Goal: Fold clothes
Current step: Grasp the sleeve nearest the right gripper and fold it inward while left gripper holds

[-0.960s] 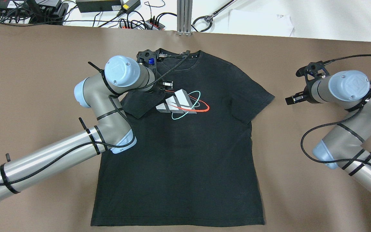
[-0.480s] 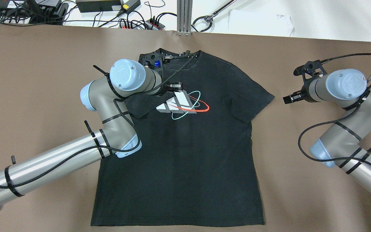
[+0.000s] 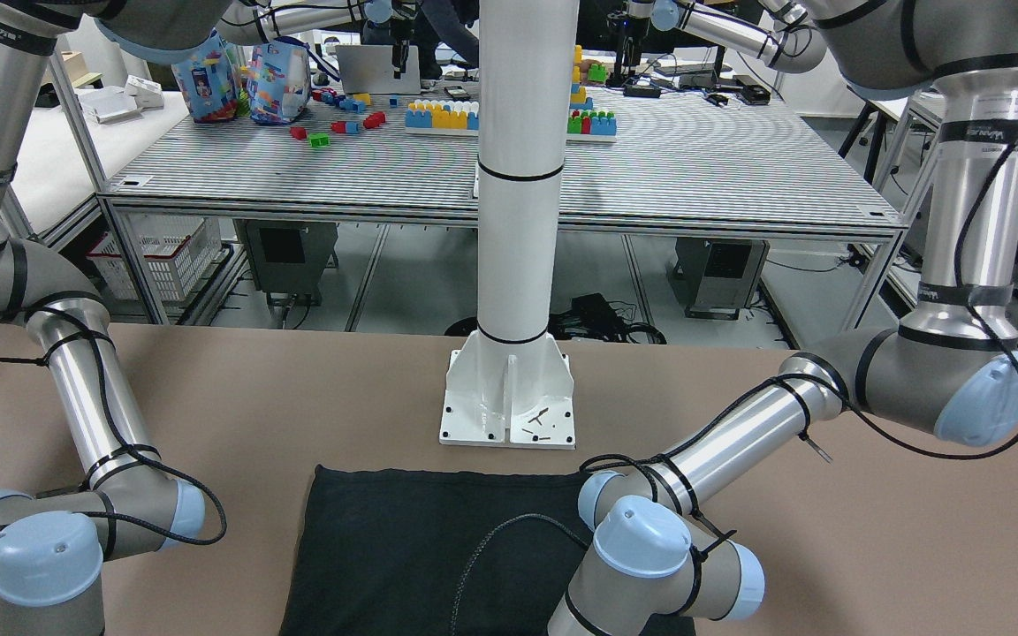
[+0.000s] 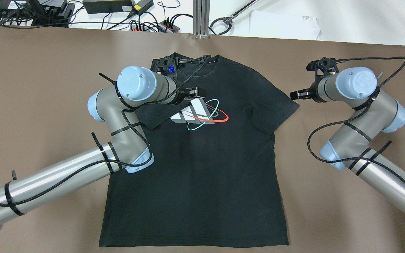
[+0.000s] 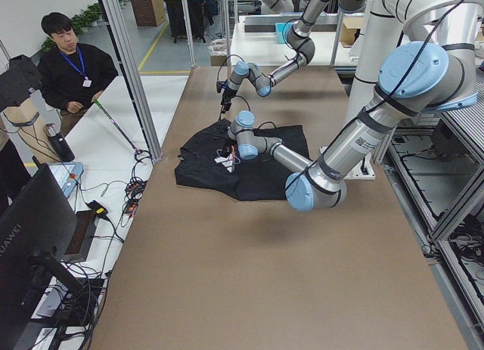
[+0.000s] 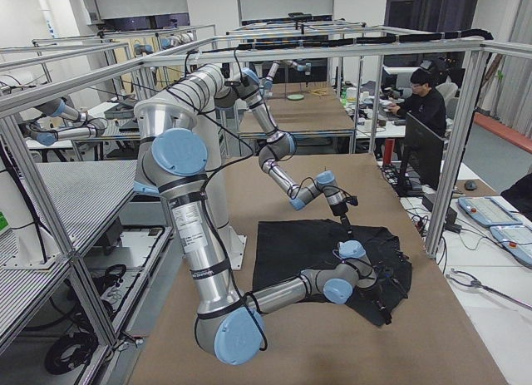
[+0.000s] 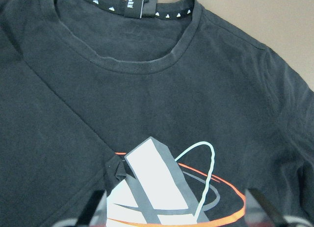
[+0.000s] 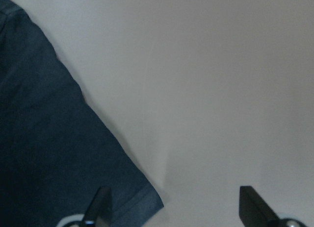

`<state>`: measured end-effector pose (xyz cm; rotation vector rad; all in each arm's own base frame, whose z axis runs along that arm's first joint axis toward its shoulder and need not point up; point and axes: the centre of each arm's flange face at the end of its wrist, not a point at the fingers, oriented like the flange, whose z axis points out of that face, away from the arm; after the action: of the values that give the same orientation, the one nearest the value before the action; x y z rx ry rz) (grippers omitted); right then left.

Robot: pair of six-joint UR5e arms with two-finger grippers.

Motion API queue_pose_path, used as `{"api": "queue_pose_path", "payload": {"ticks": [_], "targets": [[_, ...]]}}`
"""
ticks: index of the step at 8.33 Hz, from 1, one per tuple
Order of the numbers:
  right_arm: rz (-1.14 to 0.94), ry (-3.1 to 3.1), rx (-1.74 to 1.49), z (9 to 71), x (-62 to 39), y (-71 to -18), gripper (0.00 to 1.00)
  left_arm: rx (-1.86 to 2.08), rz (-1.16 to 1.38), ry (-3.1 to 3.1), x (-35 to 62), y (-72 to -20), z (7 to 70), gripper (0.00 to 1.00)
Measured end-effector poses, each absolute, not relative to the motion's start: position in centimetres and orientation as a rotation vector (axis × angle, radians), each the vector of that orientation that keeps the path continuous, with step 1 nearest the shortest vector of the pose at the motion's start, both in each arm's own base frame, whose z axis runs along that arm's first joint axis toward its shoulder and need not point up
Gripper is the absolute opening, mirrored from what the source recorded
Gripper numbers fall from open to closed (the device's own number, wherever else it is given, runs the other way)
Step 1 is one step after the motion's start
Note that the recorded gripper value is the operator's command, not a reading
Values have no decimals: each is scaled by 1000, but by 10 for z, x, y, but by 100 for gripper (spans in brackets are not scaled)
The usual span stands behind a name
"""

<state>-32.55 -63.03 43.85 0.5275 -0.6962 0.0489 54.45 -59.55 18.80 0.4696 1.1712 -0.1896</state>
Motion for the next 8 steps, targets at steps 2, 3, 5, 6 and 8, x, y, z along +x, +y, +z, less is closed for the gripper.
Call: {"api": "queue_pose_path", "payload": {"ticks": [2, 3, 5, 6, 8], "targets": [[138, -784, 538, 464, -338, -635, 89, 466, -190, 1169, 546, -595, 192, 100], [166, -810, 534, 473, -342, -634, 86, 464, -189, 1168, 548, -594, 193, 100], [199, -848, 530, 479, -352, -626, 71, 462, -187, 1168, 549, -592, 194, 100], [204, -855, 531, 481, -358, -621, 59, 462, -186, 1168, 549, -592, 194, 100], [211, -859, 542, 487, -362, -614, 28, 462, -185, 1166, 550, -592, 195, 100]]}}
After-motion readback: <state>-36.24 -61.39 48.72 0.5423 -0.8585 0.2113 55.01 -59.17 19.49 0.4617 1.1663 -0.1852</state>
